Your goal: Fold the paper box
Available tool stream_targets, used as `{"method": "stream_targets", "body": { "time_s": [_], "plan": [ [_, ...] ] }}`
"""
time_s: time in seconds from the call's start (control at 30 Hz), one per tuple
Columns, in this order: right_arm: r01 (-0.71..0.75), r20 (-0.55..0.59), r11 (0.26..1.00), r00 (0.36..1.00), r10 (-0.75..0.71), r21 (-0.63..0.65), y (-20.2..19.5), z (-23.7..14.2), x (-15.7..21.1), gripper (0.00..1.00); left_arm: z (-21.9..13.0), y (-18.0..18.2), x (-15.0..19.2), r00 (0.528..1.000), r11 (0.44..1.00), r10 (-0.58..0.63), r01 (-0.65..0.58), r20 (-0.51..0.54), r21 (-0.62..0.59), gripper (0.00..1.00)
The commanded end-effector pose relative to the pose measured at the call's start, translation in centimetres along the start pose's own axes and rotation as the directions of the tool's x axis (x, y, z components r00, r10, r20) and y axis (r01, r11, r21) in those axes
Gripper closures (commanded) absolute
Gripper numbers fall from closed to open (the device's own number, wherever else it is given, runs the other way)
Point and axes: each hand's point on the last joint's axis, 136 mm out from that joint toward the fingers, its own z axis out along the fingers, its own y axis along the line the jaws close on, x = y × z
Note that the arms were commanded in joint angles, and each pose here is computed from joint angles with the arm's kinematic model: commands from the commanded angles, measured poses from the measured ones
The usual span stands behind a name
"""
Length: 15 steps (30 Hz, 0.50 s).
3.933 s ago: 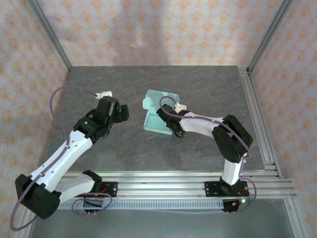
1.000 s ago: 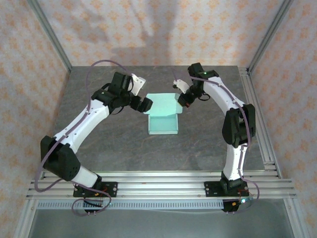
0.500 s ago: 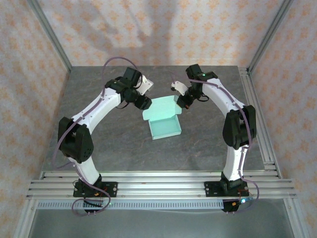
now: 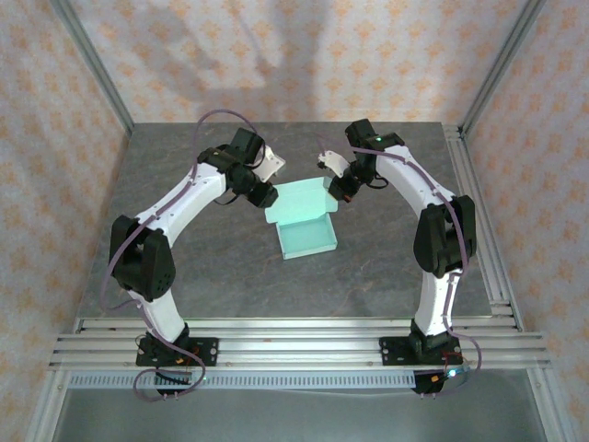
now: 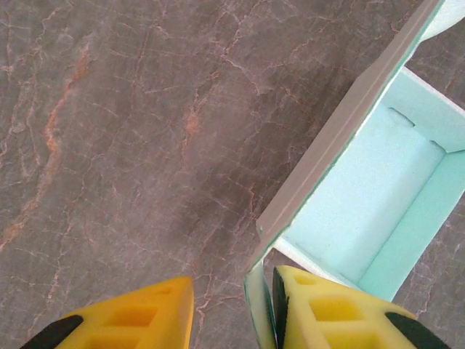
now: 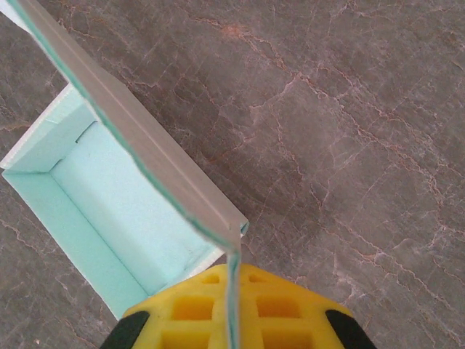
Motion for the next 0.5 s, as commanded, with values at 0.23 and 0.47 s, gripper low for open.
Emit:
{"method": "stream_targets", "body": {
  "time_s": [0.23, 0.47],
  "plan": [
    [0.006, 0.014, 0.999, 1.000, -0.007, 0.033, -0.1, -1.4, -0.3, 1.00, 1.6, -0.4, 2.1, 0.996, 0.998, -0.035, 0.040, -0.078, 0.053, 0.66],
    [-0.002, 0.015, 0.999, 1.000, 0.001, 0.036, -0.2, -1.4, -0.3, 1.00, 2.2, -0.4, 2.4, 0.994, 0.997, -0.042, 0.048, -0.099, 0.060, 0.70]
  ]
}}
